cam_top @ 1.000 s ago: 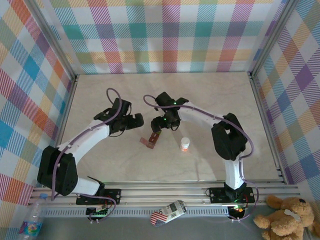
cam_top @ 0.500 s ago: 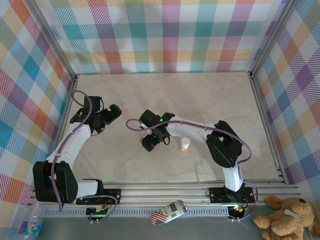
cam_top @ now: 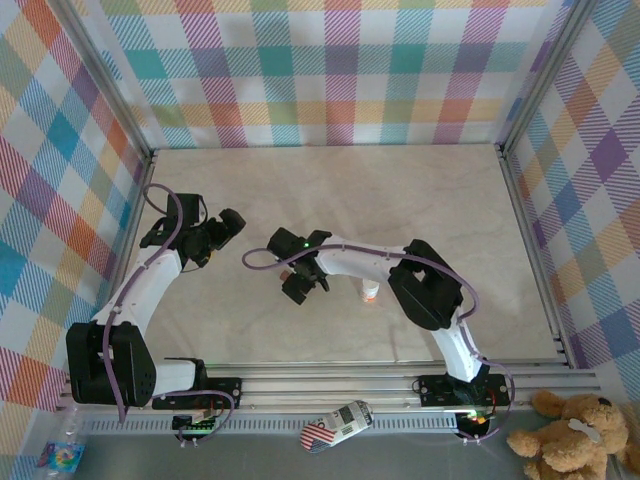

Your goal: Sort the pills into containers

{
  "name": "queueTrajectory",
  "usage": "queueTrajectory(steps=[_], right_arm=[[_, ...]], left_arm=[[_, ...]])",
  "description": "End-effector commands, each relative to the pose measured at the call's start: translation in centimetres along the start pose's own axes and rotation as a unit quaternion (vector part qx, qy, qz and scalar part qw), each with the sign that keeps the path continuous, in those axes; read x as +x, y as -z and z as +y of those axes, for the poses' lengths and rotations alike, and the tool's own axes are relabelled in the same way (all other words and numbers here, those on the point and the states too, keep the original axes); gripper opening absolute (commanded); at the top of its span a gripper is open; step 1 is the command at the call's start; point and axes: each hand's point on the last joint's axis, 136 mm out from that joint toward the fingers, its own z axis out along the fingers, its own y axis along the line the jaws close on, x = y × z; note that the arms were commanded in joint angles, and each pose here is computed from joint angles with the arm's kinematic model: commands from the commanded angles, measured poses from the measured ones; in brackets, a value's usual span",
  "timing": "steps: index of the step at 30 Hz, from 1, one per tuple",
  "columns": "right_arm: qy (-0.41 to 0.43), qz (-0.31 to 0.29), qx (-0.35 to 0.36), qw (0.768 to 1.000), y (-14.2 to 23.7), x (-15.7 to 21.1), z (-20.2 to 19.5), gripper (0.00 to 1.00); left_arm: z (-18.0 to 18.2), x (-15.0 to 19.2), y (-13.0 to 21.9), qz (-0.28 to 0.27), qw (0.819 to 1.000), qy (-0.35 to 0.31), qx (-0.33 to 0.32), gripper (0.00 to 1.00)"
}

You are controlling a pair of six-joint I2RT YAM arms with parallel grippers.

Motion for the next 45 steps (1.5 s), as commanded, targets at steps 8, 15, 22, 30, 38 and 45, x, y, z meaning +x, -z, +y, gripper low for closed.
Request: queueTrajectory(steps=[8, 15, 22, 30, 38, 45], right_arm=[[-0.048, 0.005, 0.032, 0.998, -0.7, -1.3, -2.6, 0.96], [-0.108, 0.003, 0.021, 0.994, -0.4, -1.7, -4.7, 0.96], [-0.171, 0.003, 0.004, 0.985, -0.6, -2.1, -6.6, 0.96], [-0.231, -0.035, -0.056, 0.971, 1.5, -3.9, -7.9, 0.96], [-0.289, -0.045, -0.116, 0.949, 1.1, -5.3, -10.0, 0.96], [-0.31, -0.034, -0.15, 0.938, -0.6, -5.7, -10.5, 0.95]], left_arm=[[0.0, 0.5, -0.1, 0.006, 1.0, 0.006, 0.016, 1.0], [0.0, 0.7, -0.2, 0.01, 1.0, 0.007, 0.02, 1.0], [0.1, 1.0, -0.4, 0.015, 1.0, 0.007, 0.019, 1.0], [0.1, 1.3, -0.5, 0.021, 0.999, 0.008, 0.025, 1.0], [0.0, 1.8, -0.7, 0.031, 0.999, 0.011, 0.032, 1.0], [0.0, 2.2, -0.8, 0.039, 0.999, 0.014, 0.036, 1.0]])
